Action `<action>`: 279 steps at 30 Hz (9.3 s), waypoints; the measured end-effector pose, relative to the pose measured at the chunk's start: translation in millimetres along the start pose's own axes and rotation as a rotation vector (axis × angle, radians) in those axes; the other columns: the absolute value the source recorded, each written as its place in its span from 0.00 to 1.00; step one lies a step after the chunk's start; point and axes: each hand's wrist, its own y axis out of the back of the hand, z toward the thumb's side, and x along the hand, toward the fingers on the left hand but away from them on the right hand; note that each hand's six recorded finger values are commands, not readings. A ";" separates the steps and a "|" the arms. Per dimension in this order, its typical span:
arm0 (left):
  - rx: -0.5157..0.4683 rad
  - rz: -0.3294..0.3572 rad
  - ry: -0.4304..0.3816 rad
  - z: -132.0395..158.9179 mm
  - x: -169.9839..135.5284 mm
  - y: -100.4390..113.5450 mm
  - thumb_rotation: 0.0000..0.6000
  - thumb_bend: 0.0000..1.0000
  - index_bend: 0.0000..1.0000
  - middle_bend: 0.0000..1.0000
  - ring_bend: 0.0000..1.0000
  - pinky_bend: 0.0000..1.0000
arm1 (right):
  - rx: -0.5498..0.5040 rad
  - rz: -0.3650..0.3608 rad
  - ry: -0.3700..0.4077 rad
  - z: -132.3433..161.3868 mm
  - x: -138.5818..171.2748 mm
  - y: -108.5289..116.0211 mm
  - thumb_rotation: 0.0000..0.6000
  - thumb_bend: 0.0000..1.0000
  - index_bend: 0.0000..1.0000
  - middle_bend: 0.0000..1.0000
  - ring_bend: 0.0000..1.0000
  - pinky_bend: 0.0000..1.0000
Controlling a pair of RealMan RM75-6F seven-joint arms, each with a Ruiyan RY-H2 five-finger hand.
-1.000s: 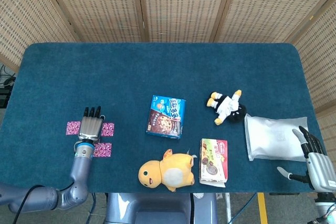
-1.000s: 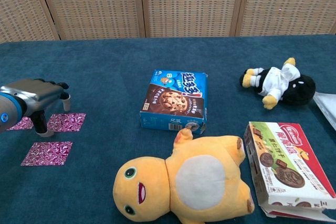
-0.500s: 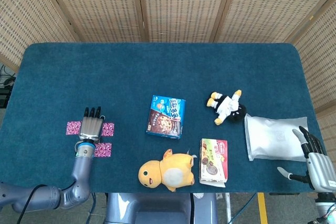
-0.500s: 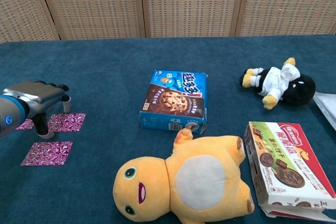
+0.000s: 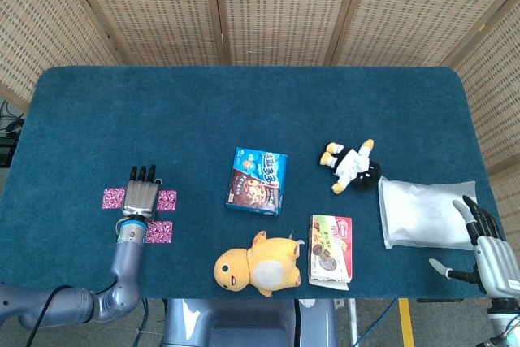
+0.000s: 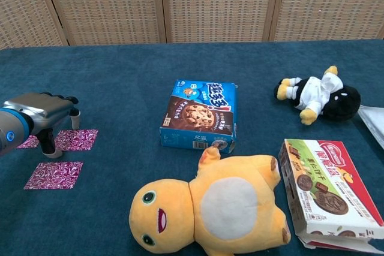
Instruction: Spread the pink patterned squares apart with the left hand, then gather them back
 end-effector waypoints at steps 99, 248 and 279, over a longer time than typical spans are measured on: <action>0.006 -0.011 0.115 -112.5 -4.3 -15.9 1.00 0.33 0.50 0.00 0.00 0.00 | 0.012 0.003 0.004 1.7 0.5 -2.5 1.00 0.10 0.04 0.00 0.00 0.00; -0.237 0.018 -0.012 -4.3 -82.9 -46.8 1.00 0.32 0.49 0.00 0.00 0.00 | -0.012 -0.002 0.018 2.6 3.1 1.7 1.00 0.11 0.04 0.00 0.00 0.00; -0.248 0.023 -0.019 -4.6 -84.1 -45.4 1.00 0.35 0.55 0.00 0.00 0.00 | -0.013 -0.003 0.016 2.1 3.4 2.3 1.00 0.10 0.04 0.00 0.00 0.00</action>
